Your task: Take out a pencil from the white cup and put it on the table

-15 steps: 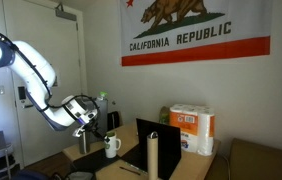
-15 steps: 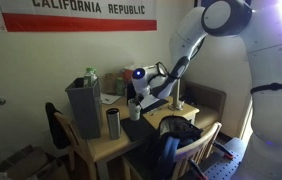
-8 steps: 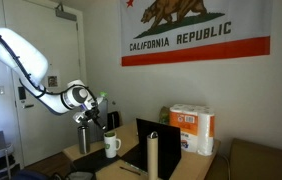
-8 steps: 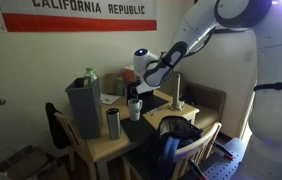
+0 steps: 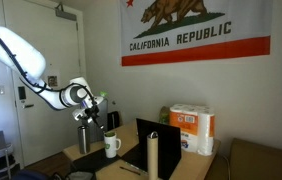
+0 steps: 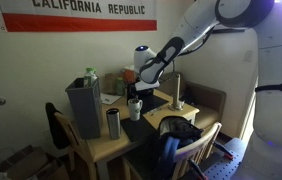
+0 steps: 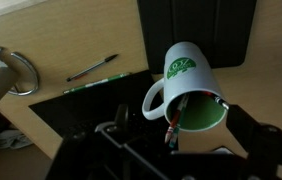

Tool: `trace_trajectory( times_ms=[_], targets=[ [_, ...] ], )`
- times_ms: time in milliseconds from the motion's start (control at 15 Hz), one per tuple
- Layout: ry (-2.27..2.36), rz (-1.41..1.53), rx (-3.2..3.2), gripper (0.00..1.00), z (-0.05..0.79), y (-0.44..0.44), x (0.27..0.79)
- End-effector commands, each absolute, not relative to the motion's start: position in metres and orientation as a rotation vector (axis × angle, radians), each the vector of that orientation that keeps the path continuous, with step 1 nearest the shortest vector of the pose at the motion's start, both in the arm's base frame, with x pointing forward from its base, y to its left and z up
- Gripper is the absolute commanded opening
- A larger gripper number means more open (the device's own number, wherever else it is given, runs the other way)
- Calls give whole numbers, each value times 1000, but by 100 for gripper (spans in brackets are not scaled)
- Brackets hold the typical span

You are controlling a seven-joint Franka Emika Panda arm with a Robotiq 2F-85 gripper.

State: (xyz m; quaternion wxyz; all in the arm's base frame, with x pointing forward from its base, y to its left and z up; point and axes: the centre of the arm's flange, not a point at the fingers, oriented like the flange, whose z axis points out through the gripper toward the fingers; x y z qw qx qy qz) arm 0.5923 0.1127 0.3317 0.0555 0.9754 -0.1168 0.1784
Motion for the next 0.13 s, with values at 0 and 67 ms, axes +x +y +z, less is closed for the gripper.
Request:
trace_trajectory(
  times_ms=[0, 67],
  targets=[
    [-355, 541, 2961, 100, 332, 113, 592],
    [-355, 540, 2961, 100, 332, 113, 592]
  ],
)
